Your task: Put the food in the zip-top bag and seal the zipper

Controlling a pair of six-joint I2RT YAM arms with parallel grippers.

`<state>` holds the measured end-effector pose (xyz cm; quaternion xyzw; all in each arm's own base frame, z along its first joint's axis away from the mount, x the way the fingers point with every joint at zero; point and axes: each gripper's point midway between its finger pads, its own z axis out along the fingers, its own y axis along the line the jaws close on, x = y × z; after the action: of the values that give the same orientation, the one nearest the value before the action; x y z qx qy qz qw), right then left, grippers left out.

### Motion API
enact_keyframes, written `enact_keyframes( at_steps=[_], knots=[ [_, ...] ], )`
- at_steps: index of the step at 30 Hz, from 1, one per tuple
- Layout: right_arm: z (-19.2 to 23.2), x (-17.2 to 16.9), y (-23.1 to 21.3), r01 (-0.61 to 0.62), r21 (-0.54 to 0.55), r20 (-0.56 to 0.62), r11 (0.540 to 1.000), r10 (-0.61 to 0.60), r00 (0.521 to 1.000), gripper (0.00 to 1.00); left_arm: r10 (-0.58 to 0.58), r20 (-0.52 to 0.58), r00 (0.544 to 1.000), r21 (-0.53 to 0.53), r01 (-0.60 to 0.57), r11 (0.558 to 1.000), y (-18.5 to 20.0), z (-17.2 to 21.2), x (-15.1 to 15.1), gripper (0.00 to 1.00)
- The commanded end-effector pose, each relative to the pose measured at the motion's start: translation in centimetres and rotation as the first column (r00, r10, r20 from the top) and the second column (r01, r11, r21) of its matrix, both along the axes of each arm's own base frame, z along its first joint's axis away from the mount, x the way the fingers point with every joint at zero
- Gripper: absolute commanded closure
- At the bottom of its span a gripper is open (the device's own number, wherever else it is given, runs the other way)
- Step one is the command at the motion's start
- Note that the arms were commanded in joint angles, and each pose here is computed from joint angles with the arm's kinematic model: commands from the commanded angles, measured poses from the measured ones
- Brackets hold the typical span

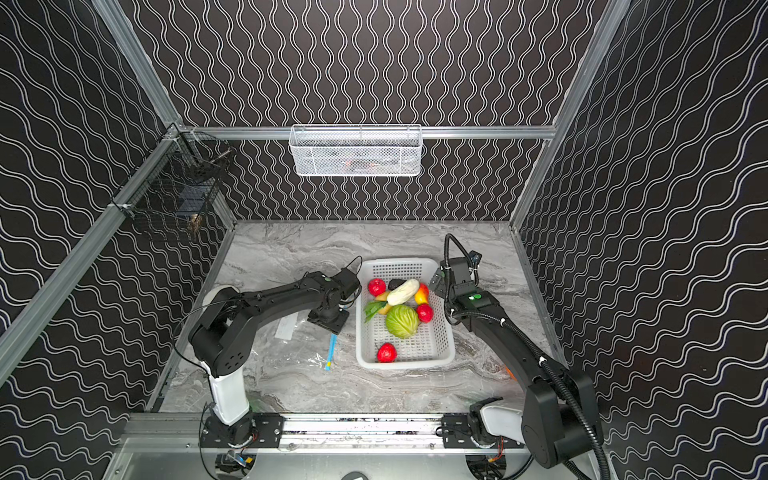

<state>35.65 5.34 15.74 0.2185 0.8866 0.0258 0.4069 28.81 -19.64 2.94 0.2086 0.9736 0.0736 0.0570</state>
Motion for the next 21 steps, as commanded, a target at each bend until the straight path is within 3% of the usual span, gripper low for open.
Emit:
enact_keyframes(
  at_steps=[1, 12, 21],
  knots=[
    [0.4, 0.4, 0.0, 0.002, -0.001, 0.021, 1.0, -0.002, 1.0, 0.01, 0.009, 0.01, 1.0, 0.033, -0.009, 0.999, 0.5, -0.1, 0.2, 0.53],
    [1.3, 0.4, 0.0, -0.002, -0.001, 0.041, 1.0, 0.002, 0.999, 0.01, 0.001, -0.002, 1.0, 0.091, -0.001, 0.996, 1.2, -1.1, 0.4, 0.97],
    [2.7, 0.8, 0.8, -0.036, 0.028, 0.072, 0.999, 0.034, 0.997, 0.01, -0.042, 0.063, 0.997, 0.152, 0.032, 0.988, 1.2, 1.6, 2.6, 1.0]
  ],
)
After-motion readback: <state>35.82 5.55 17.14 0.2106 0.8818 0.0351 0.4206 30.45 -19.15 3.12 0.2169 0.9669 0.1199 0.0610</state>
